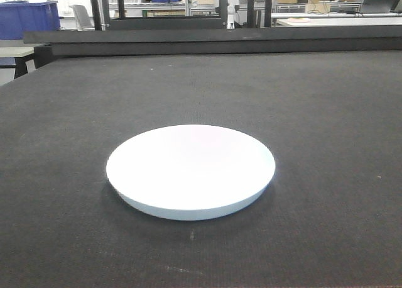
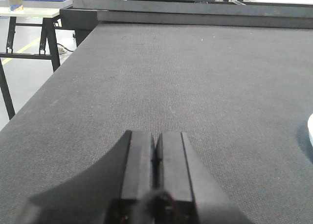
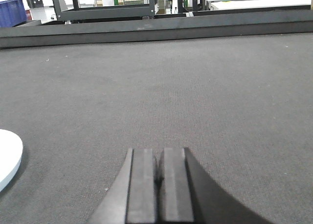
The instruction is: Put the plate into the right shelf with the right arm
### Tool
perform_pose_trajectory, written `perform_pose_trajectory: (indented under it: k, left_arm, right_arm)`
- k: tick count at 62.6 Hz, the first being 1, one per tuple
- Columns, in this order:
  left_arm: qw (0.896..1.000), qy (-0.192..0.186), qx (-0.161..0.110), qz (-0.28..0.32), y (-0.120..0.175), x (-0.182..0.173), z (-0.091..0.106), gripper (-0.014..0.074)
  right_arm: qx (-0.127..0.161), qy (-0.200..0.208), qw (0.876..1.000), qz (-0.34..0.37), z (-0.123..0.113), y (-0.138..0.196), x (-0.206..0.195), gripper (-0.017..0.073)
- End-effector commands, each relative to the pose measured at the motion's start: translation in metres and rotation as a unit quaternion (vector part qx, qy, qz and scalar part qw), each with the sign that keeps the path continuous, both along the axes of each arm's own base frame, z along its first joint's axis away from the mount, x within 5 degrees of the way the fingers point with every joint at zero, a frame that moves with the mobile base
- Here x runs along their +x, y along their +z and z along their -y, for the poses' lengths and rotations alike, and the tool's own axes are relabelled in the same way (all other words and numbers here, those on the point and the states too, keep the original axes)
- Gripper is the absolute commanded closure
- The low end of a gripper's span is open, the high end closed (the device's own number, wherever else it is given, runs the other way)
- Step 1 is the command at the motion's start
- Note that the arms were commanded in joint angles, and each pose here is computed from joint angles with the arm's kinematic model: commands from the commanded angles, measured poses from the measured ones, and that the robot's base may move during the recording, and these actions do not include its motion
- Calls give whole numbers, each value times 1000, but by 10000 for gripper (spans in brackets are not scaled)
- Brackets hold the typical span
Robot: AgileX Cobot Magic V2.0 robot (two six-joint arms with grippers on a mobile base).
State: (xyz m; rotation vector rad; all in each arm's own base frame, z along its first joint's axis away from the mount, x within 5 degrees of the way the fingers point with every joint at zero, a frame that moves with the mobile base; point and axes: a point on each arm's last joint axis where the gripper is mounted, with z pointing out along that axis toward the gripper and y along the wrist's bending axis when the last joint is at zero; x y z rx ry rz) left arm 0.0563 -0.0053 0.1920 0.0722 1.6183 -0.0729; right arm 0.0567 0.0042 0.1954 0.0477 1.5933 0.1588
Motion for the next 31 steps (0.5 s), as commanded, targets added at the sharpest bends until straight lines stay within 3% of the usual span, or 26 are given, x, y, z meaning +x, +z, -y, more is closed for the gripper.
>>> perform_pose_trajectory:
  k: [1, 31]
  left_arm:
    - [999, -1, -7, 41, 5, 0, 0, 640]
    - [999, -1, -7, 41, 5, 0, 0, 640]
  right_arm:
    - [-1, -4, 999, 52, 1, 11, -2, 503]
    - [-1, -4, 999, 53, 1, 11, -2, 503]
